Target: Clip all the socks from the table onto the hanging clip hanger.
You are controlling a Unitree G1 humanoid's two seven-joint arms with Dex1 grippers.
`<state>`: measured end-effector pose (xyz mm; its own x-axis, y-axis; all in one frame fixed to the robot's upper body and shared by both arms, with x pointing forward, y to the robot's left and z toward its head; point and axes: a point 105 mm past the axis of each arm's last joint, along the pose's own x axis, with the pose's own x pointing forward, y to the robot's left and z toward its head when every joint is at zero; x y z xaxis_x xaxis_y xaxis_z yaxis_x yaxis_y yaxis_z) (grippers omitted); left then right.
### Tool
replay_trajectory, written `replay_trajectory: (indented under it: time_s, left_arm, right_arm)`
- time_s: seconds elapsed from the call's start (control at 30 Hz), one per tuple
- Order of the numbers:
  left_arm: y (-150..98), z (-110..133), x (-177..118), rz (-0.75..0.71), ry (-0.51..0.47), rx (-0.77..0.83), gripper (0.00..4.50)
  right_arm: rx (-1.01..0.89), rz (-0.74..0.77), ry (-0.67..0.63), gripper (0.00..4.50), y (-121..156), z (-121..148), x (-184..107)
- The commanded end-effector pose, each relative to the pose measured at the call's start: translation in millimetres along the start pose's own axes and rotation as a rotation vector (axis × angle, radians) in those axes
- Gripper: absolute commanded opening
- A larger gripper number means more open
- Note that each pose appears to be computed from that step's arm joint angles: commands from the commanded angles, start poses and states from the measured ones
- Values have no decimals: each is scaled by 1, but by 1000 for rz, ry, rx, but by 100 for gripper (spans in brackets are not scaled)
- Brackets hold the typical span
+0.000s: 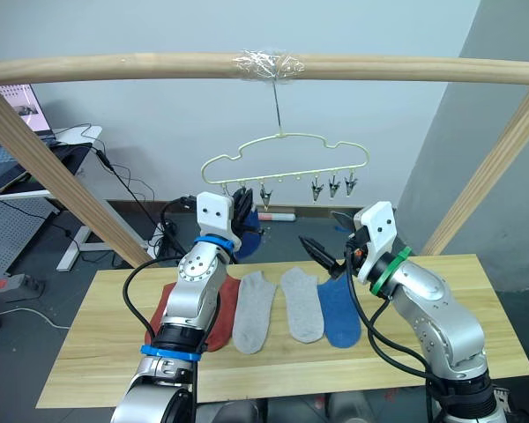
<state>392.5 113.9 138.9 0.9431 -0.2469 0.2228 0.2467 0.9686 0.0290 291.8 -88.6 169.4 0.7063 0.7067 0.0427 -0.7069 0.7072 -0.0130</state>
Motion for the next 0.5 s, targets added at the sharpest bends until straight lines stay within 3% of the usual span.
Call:
replay_trajectory:
  time_s: [0.03, 0.1, 0.23, 0.33, 0.5]
  left_arm:
    - [-4, 16, 1, -18, -60, 15, 12]
    - [-4, 16, 1, -25, -56, 24, 12]
    - [-3, 11, 1, -49, -16, 28, 12]
    - [-1, 11, -1, -78, 5, 11, 12]
    - [1, 9, -9, -114, 40, -4, 12]
  right_arm:
    - [-10, 2, -32, 450, 3, 8, -2]
    - [-13, -9, -5, 450, 1, 3, -2]
    - [-139, -82, 247, 450, -18, -47, -5]
    - [-247, -19, 436, 450, -21, -93, -6]
    - [-222, 0, 646, 450, -32, -158, -8]
